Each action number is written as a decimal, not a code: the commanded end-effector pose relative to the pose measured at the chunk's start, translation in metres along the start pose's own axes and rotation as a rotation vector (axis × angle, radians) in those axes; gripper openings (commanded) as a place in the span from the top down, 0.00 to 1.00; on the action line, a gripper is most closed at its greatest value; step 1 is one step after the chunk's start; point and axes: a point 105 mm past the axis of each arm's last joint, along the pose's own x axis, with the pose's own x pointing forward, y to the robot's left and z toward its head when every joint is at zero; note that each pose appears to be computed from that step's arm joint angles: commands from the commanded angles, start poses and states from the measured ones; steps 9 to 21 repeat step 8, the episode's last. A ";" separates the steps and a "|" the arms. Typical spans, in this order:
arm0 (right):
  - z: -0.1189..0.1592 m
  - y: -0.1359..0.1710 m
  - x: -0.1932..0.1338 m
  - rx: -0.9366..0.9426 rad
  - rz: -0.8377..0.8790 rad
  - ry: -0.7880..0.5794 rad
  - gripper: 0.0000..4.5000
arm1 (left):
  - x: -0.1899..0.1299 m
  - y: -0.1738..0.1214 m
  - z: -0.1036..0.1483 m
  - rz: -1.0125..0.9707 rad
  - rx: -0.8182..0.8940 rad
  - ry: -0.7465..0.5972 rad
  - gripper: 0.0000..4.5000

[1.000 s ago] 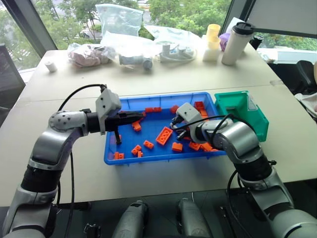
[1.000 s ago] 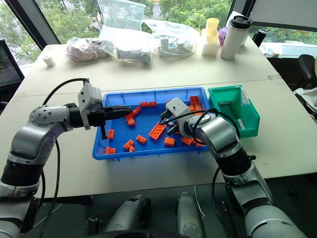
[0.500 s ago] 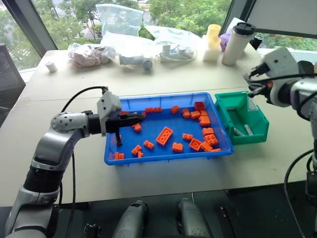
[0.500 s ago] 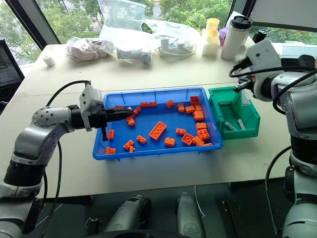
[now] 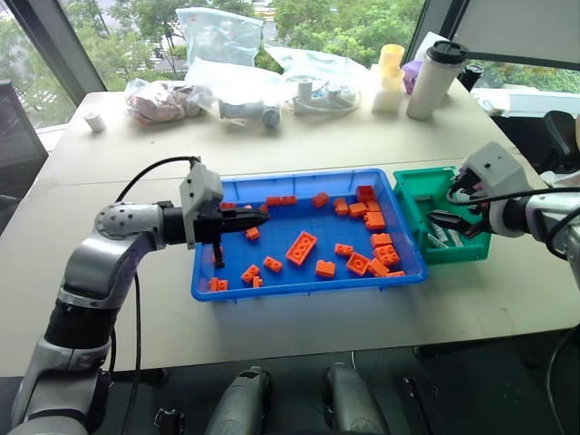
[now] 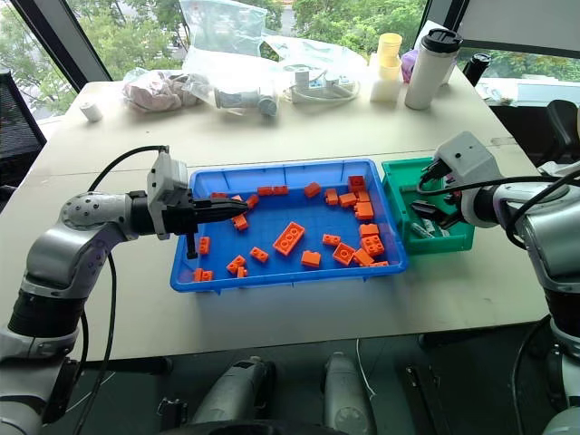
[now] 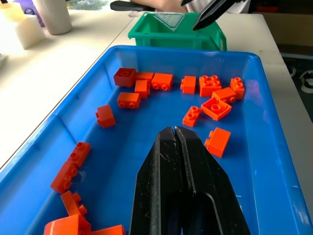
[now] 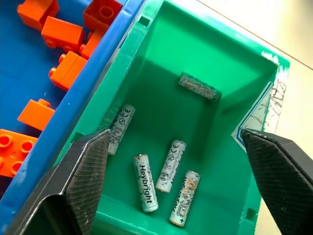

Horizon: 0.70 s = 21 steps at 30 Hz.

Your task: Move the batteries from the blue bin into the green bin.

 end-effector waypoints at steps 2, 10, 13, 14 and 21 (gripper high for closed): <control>0.040 0.031 -0.029 -0.135 0.206 -0.188 0.01 | -0.010 0.002 0.016 0.000 0.040 -0.019 1.00; 0.045 0.047 -0.037 -0.209 0.306 -0.216 0.01 | -0.020 0.002 0.021 -0.014 0.024 -0.005 1.00; 0.045 0.047 -0.037 -0.209 0.306 -0.216 0.01 | -0.020 0.002 0.021 -0.014 0.024 -0.005 1.00; 0.045 0.047 -0.037 -0.209 0.306 -0.216 0.01 | -0.020 0.002 0.021 -0.014 0.024 -0.005 1.00; 0.045 0.047 -0.037 -0.209 0.306 -0.216 0.01 | -0.020 0.002 0.021 -0.014 0.024 -0.005 1.00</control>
